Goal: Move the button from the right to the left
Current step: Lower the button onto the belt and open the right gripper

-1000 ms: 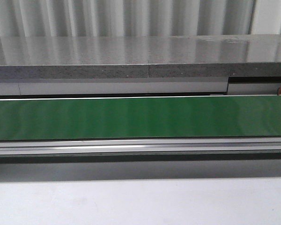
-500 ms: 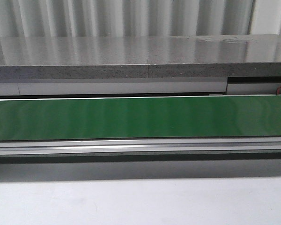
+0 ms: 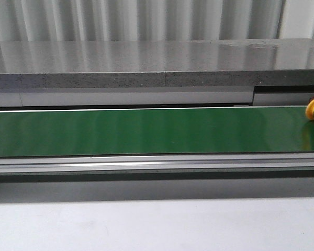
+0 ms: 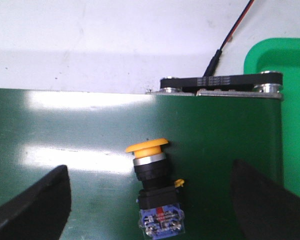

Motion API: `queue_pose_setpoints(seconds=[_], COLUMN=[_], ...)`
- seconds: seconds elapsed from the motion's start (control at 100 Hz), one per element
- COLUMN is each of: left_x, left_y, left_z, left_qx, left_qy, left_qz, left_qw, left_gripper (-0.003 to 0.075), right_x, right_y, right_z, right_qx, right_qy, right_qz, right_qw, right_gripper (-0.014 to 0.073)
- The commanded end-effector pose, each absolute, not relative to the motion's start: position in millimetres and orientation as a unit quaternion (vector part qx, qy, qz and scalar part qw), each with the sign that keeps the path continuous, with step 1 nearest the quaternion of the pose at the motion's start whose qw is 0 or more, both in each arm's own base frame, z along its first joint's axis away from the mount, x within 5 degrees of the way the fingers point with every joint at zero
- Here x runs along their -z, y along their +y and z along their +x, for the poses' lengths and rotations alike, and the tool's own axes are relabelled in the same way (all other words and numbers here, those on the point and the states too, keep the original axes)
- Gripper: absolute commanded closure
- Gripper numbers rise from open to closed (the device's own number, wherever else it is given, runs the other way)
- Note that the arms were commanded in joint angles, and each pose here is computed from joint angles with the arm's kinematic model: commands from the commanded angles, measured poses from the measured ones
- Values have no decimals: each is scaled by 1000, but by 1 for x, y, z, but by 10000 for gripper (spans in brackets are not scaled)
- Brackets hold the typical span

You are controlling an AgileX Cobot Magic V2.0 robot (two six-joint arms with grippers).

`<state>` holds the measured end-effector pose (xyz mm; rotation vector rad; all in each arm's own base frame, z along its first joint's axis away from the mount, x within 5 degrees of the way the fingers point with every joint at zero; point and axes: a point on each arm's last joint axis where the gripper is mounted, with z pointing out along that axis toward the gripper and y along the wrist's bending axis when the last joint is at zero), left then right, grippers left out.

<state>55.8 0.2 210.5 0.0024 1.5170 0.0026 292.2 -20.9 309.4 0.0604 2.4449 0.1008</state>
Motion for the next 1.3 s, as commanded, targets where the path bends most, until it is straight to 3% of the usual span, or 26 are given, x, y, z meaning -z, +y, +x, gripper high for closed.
queue_pose_setpoints(seconds=[0.0,0.33,0.78,0.85,0.92,1.07,1.13,1.29], left_x=[-211,-211,-211,-211,-211,-211,-211,-211], left_y=[-1,-1,-1,-1,-1,-1,-1,-1], left_z=[53,53,53,53,53,53,53,53], left_qx=[8,8,8,8,8,8,8,8], left_qy=[655,655,655,655,655,655,655,655], left_qz=[2,2,2,2,2,2,2,2], left_qw=[756,756,756,756,756,756,756,756], left_gripper=[740,740,740,740,740,740,740,740], right_x=[-340,-357,-327,-327,-329,-330,-330,-330], right_y=[-19,-11,-2,-1,-1,-1,-1,-1], right_z=[276,190,112,106,102,101,101,101], right_qx=[-30,-10,-8,-6,-5,-4,-4,-4], right_qy=[910,860,845,837,830,827,828,828], right_qz=[17,7,-1,-1,-1,-1,-1,-1], right_qw=[414,511,535,547,558,562,561,561], right_gripper=[-42,-42,-24,50,180,564,670,662])
